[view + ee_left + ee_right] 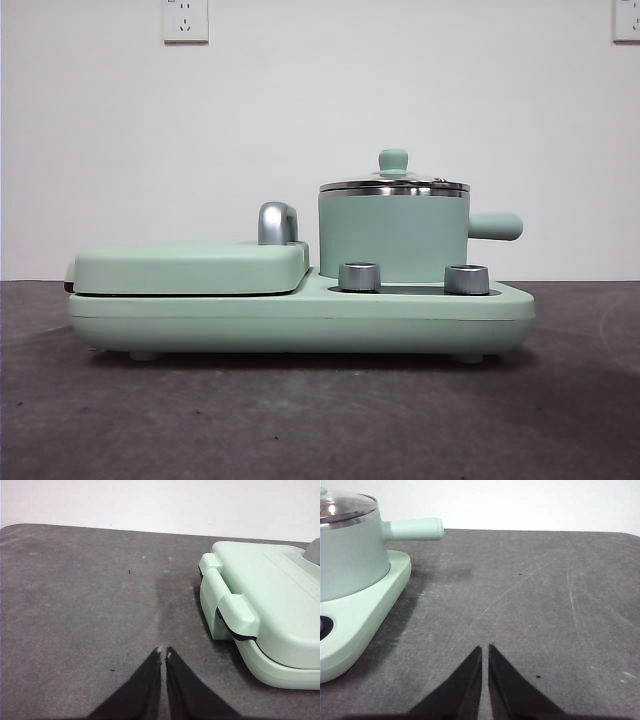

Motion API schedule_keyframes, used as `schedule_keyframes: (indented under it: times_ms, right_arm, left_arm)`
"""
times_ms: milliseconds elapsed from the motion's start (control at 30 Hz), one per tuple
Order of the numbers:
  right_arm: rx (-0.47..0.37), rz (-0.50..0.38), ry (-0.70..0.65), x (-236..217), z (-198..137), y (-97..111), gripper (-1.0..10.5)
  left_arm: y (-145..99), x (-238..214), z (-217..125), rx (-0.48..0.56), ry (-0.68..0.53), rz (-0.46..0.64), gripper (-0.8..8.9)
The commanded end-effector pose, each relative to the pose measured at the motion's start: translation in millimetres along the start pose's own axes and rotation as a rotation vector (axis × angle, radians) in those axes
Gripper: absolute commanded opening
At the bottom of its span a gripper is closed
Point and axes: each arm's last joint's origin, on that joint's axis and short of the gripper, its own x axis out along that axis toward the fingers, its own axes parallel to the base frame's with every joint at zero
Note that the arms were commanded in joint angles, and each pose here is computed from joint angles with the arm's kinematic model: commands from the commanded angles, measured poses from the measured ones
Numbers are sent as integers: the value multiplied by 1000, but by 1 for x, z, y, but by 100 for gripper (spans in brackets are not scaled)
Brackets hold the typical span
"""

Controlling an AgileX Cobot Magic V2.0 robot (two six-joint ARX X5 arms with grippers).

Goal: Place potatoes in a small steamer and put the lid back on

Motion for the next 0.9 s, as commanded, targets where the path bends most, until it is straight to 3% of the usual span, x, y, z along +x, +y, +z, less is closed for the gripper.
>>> schedule_keyframes:
  times_ms: [33, 900]
  right_arm:
    - [-7, -3, -9, 0, 0, 0, 19]
    - [-7, -3, -9, 0, 0, 0, 19]
  left_arm:
    - [1, 2, -7, 8, 24, 11, 19]
    - [2, 2, -7, 7, 25, 48, 19]
